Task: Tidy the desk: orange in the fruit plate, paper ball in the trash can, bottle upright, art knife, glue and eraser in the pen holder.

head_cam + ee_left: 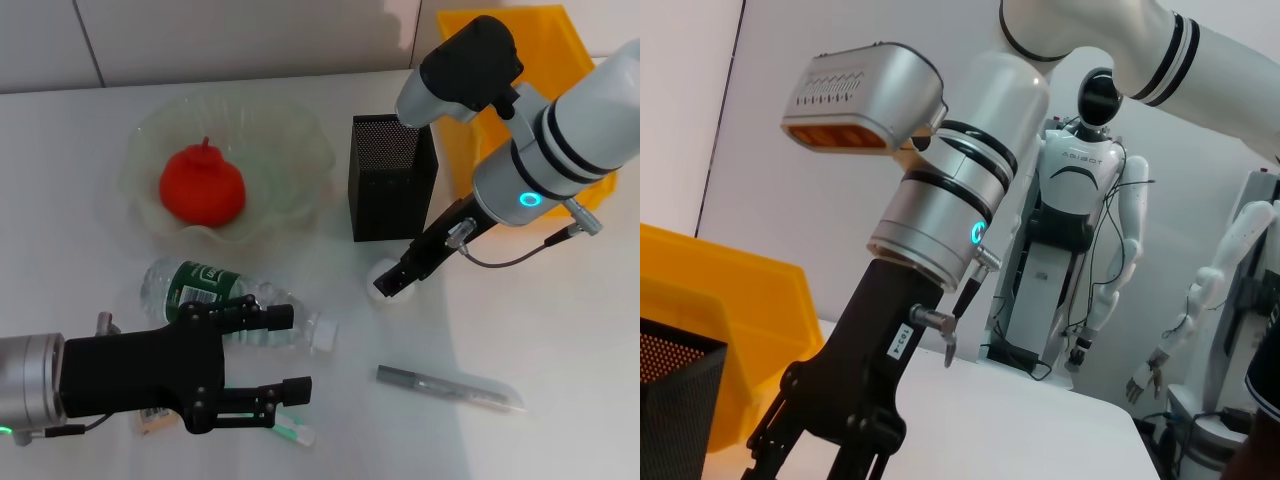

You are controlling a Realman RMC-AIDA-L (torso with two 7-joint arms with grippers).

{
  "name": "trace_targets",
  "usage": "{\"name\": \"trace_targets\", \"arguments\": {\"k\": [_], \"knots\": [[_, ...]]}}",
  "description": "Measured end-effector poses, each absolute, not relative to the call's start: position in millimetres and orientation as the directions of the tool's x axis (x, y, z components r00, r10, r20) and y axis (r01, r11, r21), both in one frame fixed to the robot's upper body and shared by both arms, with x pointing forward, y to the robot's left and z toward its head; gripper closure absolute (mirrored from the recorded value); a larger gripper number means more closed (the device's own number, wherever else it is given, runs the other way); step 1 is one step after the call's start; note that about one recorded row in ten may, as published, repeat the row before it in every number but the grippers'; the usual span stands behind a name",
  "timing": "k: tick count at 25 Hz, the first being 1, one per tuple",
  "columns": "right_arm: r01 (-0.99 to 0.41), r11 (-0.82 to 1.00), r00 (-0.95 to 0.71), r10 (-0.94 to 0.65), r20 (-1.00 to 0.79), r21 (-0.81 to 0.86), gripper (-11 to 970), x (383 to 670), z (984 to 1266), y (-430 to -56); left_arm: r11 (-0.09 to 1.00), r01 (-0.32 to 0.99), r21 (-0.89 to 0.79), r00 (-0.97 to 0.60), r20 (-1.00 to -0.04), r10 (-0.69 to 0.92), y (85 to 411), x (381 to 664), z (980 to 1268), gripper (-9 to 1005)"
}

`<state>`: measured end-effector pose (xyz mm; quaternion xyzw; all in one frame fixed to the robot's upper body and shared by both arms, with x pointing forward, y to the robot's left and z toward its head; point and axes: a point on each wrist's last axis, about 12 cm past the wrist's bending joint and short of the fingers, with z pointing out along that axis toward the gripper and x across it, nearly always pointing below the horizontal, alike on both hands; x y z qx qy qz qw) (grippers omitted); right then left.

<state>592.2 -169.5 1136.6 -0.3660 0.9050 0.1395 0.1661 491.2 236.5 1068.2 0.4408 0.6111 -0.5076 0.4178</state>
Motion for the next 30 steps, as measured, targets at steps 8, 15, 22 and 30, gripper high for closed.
{"name": "trace_targets", "arguments": {"k": [8, 15, 22, 30], "knots": [[-0.724, 0.679, -0.664, -0.639, -0.388, 0.121, 229, 595.9, 1126.0, -160.3, 0.097, 0.963, -0.253, -0.263, -0.958, 0.114, 237.3, 490.2, 1068.0, 202], [-0.74, 0.663, -0.65, -0.662, -0.375, 0.112, 241, 596.6, 1124.0, -153.9, 0.098, 0.963, -0.252, -0.262, -0.958, 0.112, 237.5, 490.4, 1068.2, 202], [-0.739, 0.665, -0.651, -0.659, -0.378, 0.113, 354, 598.3, 1126.2, -154.1, 0.1, 0.963, -0.251, -0.261, -0.959, 0.11, 237.9, 490.7, 1068.4, 202], [-0.748, 0.647, -0.631, -0.625, -0.46, 0.147, 573, 587.5, 1167.8, -163.7, 0.101, 0.963, -0.25, -0.261, -0.959, 0.108, 239.7, 489.3, 1068.5, 202]]}}
